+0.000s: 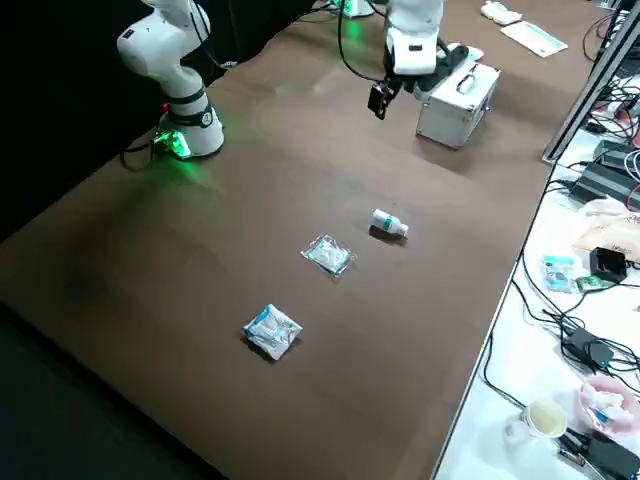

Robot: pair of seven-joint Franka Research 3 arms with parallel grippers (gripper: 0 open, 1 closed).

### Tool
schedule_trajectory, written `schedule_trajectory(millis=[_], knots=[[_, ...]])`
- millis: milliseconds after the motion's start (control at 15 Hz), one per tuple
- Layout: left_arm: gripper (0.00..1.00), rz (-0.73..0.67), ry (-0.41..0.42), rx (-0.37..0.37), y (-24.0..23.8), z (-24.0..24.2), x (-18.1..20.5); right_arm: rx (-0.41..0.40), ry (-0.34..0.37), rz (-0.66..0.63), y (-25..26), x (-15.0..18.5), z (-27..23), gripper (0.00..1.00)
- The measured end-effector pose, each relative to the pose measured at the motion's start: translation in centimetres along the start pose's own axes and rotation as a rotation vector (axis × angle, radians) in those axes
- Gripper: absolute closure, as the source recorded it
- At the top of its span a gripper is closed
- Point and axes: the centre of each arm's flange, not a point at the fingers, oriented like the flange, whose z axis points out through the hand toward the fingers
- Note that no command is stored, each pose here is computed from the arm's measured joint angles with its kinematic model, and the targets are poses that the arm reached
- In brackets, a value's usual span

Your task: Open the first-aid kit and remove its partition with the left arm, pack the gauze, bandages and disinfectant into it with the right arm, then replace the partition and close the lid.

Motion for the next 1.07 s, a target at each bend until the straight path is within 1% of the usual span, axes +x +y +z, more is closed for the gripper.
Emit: schedule_trajectory(millis=[267,400,600,733,867,933,1067], knots=[[0.00,-0.095,0.009,-0.019,6.3,3.7,-1.0,0.010,0.046,0.198,-4.2,2.5,3.6,0.00],[0.00,-0.177,0.021,-0.037,9.2,5.0,-1.8,0.012,0.054,0.281,-6.3,3.6,5.5,0.00],[0.00,-0.269,0.025,-0.049,11.5,5.9,-2.8,0.004,0.039,0.390,-7.6,4.9,8.6,0.00],[0.00,-0.310,0.017,-0.051,13.0,6.3,-3.9,0.013,0.056,0.467,-8.5,5.7,10.5,0.00],[0.00,-0.392,0.017,-0.059,15.1,7.3,-5.0,0.032,0.088,0.547,-10.3,6.4,13.2,0.00],[0.00,-0.476,0.029,-0.093,16.9,8.4,-5.3,0.048,0.113,0.590,-12.5,6.8,16.3,0.00],[0.00,-0.562,0.041,-0.136,18.4,9.4,-5.4,0.045,0.110,0.621,-14.1,6.7,19.1,0.00]])
